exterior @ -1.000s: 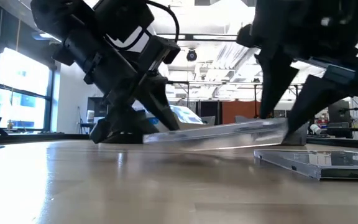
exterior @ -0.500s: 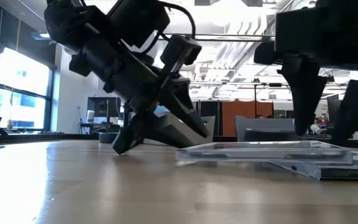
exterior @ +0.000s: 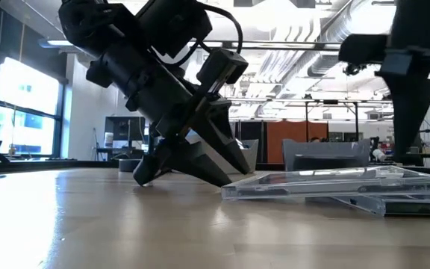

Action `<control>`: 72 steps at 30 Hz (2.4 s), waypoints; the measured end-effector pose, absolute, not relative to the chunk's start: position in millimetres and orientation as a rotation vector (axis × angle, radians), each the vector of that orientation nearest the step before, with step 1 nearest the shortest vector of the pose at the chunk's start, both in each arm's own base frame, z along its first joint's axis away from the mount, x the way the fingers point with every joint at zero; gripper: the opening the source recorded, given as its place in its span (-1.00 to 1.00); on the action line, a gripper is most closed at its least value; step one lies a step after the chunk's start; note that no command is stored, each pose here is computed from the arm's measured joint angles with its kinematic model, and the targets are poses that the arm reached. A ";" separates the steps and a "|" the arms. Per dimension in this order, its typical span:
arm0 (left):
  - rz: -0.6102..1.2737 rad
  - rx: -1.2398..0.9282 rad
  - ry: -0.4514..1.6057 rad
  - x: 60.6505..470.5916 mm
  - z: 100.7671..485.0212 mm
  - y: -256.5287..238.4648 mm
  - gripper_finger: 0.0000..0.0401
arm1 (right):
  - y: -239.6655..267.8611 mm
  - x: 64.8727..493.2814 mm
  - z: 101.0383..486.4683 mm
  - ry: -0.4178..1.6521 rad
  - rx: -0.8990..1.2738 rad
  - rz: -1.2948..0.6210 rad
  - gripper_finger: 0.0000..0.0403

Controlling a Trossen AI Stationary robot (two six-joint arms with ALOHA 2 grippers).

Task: Pick & place jewel cases by type
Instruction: Put the left black CD case into the black bin

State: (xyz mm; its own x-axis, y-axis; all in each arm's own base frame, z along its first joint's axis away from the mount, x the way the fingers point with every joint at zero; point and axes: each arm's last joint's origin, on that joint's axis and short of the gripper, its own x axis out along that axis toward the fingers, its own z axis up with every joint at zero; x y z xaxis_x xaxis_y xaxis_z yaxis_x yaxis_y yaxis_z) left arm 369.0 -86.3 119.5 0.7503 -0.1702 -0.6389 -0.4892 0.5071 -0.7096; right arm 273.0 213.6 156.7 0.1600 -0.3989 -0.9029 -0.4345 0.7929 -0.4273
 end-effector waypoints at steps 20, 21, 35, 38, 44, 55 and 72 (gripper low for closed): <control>0.215 -1.050 0.715 369.3 119.6 -85.9 -0.38 | 220.6 273.6 153.0 1.362 -0.973 0.098 -0.16; 0.215 -1.050 0.715 369.2 119.6 -85.9 -0.38 | 220.4 272.3 153.1 1.369 -0.982 0.096 -0.16; 0.243 -1.069 0.686 369.7 119.7 -85.0 -0.38 | 205.6 258.5 130.7 1.446 -1.067 0.109 -0.16; 0.251 -1.072 0.674 370.2 120.1 -84.7 -0.38 | 195.8 252.7 122.5 1.443 -1.157 0.054 -0.16; 0.263 -1.098 0.665 370.5 120.2 -84.3 -0.38 | 185.6 252.1 115.3 1.436 -1.200 0.006 -0.16; 0.270 -1.132 0.654 375.3 121.1 -64.2 -0.38 | 191.7 263.2 113.4 1.315 -1.247 0.043 -0.16; 0.212 -1.142 0.662 377.1 122.7 -63.2 -0.38 | 201.6 267.9 116.3 1.117 -1.318 -0.111 -0.20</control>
